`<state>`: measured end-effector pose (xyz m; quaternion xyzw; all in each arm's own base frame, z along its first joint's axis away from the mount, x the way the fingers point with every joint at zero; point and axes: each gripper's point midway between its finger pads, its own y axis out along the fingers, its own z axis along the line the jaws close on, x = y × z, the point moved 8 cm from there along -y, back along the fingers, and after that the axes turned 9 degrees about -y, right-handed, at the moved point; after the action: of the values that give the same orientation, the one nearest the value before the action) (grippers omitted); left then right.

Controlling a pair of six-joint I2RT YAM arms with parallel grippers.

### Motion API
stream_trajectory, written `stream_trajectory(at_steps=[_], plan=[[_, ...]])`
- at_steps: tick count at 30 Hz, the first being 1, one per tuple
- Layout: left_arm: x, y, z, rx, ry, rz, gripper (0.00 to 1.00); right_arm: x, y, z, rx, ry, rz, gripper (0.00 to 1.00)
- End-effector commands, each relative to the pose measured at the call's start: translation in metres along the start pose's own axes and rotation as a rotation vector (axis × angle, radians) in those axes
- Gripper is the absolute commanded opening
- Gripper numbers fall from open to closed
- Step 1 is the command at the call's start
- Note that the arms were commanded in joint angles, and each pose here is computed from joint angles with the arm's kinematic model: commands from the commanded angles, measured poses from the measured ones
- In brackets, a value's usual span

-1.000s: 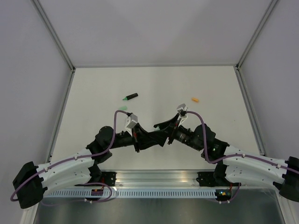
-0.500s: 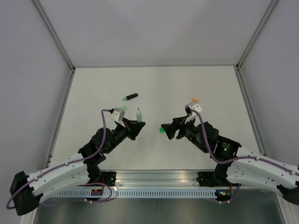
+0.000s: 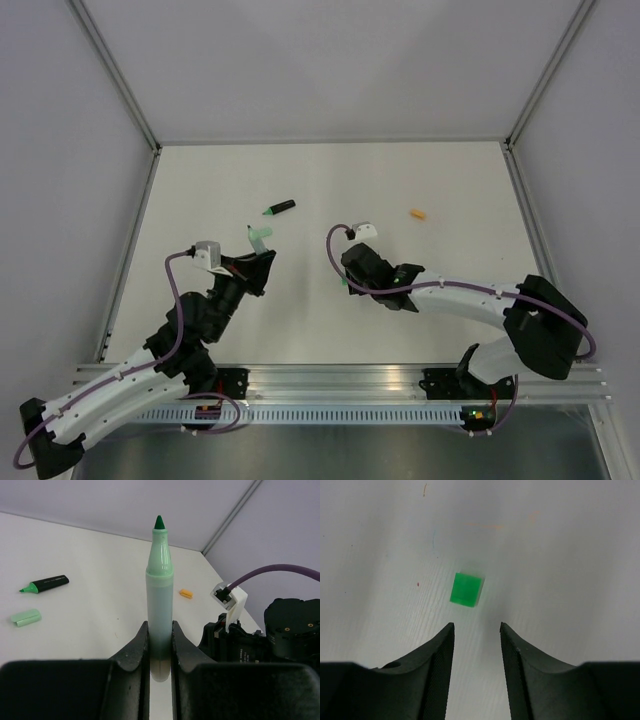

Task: Insert the pens into the pen caps

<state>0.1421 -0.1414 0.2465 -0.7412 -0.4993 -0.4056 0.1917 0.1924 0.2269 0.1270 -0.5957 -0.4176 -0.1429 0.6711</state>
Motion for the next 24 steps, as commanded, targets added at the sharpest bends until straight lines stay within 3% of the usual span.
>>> stream_trajectory(at_steps=[1, 7, 14, 24], plan=[[0.004, -0.002, 0.008, 0.059, -0.011, -0.046, 0.02, 0.020, 0.008, 0.012, -0.002, 0.088, -0.036, 0.45], [0.005, -0.003, 0.010, 0.079, -0.016, -0.053, 0.02, 0.020, 0.019, 0.040, 0.209, 0.109, -0.036, 0.16], [0.006, -0.004, 0.012, 0.097, -0.021, -0.064, 0.02, 0.013, 0.043, 0.053, 0.237, 0.128, -0.007, 0.09], [0.005, -0.004, 0.013, 0.104, -0.019, -0.063, 0.02, -0.003, 0.055, 0.028, 0.005, 0.083, 0.027, 0.07]])
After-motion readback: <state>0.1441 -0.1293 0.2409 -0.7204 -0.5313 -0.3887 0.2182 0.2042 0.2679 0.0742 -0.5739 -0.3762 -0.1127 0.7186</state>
